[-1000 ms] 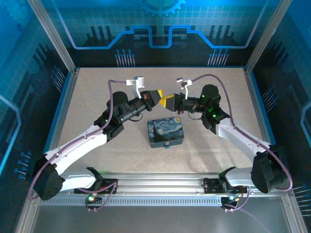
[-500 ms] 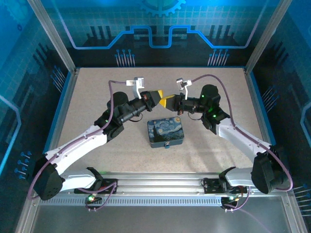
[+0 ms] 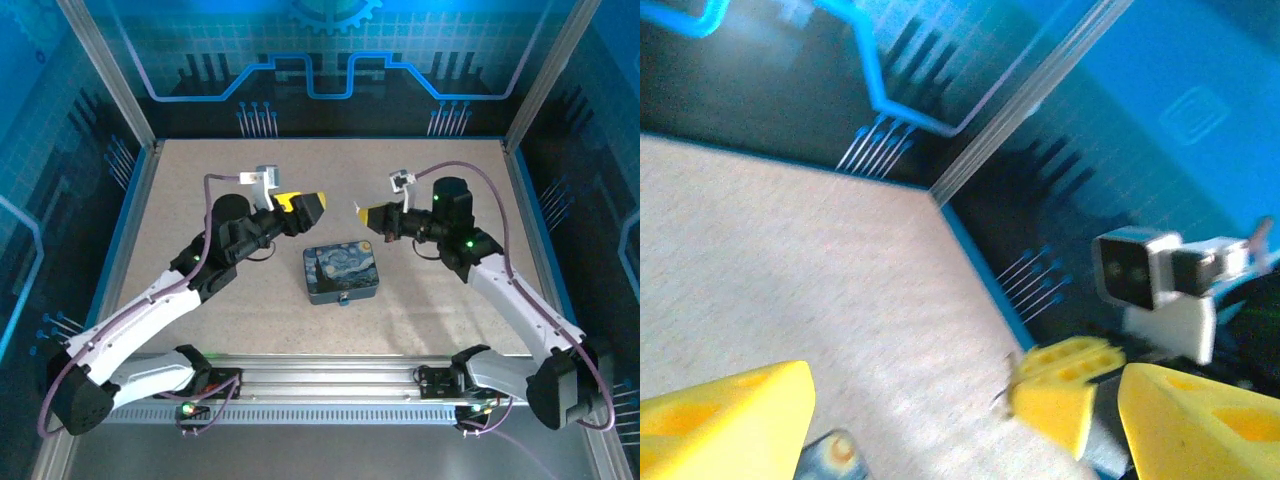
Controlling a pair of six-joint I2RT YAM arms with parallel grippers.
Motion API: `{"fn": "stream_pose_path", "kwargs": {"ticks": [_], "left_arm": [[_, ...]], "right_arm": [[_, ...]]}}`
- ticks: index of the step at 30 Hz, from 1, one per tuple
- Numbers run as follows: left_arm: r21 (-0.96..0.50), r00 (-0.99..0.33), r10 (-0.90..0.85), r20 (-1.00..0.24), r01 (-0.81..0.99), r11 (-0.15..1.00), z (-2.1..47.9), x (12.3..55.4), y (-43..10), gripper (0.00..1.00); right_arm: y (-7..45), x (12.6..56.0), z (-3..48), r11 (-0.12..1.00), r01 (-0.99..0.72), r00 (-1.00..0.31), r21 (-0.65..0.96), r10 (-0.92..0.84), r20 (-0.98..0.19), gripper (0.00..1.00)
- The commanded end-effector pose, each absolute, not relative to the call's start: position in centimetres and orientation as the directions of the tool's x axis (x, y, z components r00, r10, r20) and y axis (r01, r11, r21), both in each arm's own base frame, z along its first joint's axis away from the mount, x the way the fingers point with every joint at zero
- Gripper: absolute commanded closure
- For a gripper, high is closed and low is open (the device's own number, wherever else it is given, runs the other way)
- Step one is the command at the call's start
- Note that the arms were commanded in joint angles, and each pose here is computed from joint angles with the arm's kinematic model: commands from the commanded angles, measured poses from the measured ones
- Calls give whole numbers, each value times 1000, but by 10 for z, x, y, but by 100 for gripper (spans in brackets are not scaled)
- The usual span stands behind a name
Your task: Unlock the padlock with the key
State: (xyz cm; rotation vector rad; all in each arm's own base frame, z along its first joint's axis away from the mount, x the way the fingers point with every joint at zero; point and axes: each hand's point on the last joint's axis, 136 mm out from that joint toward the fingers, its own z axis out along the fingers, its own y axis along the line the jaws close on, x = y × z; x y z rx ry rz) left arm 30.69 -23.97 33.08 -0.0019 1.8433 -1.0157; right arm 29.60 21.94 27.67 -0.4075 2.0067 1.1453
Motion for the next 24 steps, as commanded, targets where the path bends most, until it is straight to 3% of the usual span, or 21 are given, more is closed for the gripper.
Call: {"fn": "stream_pose_path", "kwargs": {"ticks": [1,9,24], "left_arm": [[-603,-632,-333,-700,274,749,274,303,-229,18],[-668,-827,-281,-486,144,730,201,275,-262,19],[-645,-931,-239,-276,-5,764,141,273,-289,17]], "right_arm": [[182,299,243,722,-458,-704,518,60,-708,100],[128,305,213,883,-230,-749,409,108,-653,100],[121,306,196,899,-161,-776,408,140,-615,100]]}}
